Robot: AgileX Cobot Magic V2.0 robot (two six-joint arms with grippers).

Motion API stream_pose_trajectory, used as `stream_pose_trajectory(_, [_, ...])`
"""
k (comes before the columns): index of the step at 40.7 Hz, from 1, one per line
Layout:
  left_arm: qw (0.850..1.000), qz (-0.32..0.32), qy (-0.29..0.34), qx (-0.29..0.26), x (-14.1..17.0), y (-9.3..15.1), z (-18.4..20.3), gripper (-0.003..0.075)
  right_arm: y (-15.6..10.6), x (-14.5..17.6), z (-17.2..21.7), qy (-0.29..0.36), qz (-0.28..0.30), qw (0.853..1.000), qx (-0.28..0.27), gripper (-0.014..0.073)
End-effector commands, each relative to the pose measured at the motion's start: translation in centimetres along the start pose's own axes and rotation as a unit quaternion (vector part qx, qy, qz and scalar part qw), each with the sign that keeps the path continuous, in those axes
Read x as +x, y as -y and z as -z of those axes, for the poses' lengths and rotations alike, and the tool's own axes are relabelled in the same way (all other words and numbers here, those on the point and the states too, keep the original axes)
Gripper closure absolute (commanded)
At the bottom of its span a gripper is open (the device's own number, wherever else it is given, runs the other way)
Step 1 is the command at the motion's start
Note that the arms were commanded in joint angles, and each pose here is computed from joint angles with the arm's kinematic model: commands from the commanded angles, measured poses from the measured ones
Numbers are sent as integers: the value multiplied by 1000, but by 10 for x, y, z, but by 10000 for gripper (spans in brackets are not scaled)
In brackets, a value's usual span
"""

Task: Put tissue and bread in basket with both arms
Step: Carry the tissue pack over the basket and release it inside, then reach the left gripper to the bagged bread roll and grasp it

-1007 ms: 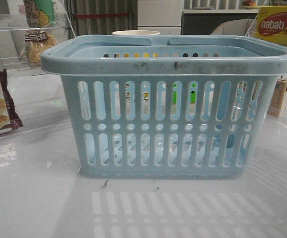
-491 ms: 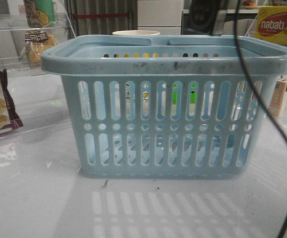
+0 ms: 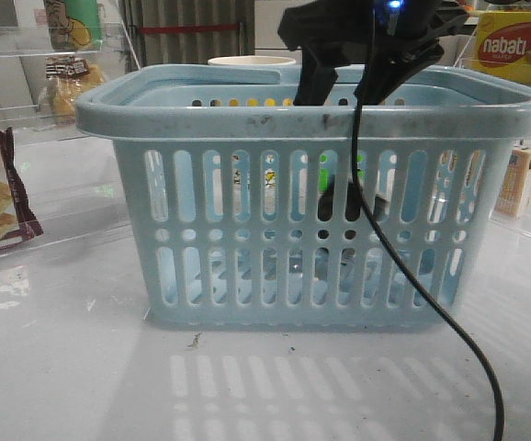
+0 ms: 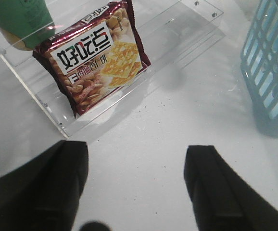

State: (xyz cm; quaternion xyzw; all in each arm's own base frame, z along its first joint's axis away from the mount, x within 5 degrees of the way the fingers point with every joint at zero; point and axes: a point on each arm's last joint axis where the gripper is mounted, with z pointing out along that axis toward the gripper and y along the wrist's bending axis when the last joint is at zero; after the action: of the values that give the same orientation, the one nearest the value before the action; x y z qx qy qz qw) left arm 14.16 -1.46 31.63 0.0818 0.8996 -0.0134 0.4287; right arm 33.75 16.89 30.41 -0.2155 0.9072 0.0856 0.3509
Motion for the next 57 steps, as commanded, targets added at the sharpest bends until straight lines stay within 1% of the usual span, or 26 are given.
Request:
stream_pose_trajectory(1, [998, 5, 56, 0, -16, 0, 6, 233, 0, -21, 51, 88, 4, 996, 1, 46])
stream_pose_trajectory(5, [998, 5, 56, 0, -16, 0, 6, 233, -1, -15, 80, 117, 7, 993, 1, 46])
stream_pose_trajectory(7, [998, 5, 57, 0, -16, 0, 6, 234, 0, -10, 100, 137, 15, 990, 5, 46])
stream_pose_trajectory(14, [998, 6, 65, -1, -17, 0, 7, 234, 1, 22, 149, 173, 32, 984, 16, 46])
stream_pose_trajectory(24, [997, 6, 71, -2, -18, 0, 7, 234, 0, 80, 188, 191, 31, 981, 17, 46])
stream_pose_trajectory(31, [997, 6, 71, -2, -18, 0, 7, 233, 0, 116, 197, 189, 31, 981, 17, 46])
stream_pose_trajectory(37, [997, 6, 71, -2, -18, 0, 7, 227, 0, 137, 203, 177, 31, 984, 17, 46])
stream_pose_trajectory(40, [997, 4, 74, -2, -19, 0, 7, 192, 0, 142, 204, 167, 31, 985, 17, 46])
stream_pose_trajectory(43, [997, 4, 77, -3, -22, -1, 5, 134, 0, 144, 204, 155, 31, 987, 16, 46])
stream_pose_trajectory(45, [997, 4, 78, -3, -25, -1, 2, 111, 0, 145, 203, 150, 31, 988, 16, 46])
stream_pose_trajectory(51, [998, 4, 67, -3, -43, -3, -13, 106, 0, 145, 203, 147, 30, 989, 16, 46])
stream_pose_trajectory(57, [999, 6, 47, -1, -71, -6, -41, 106, 0, 145, 203, 147, 30, 989, 16, 46])
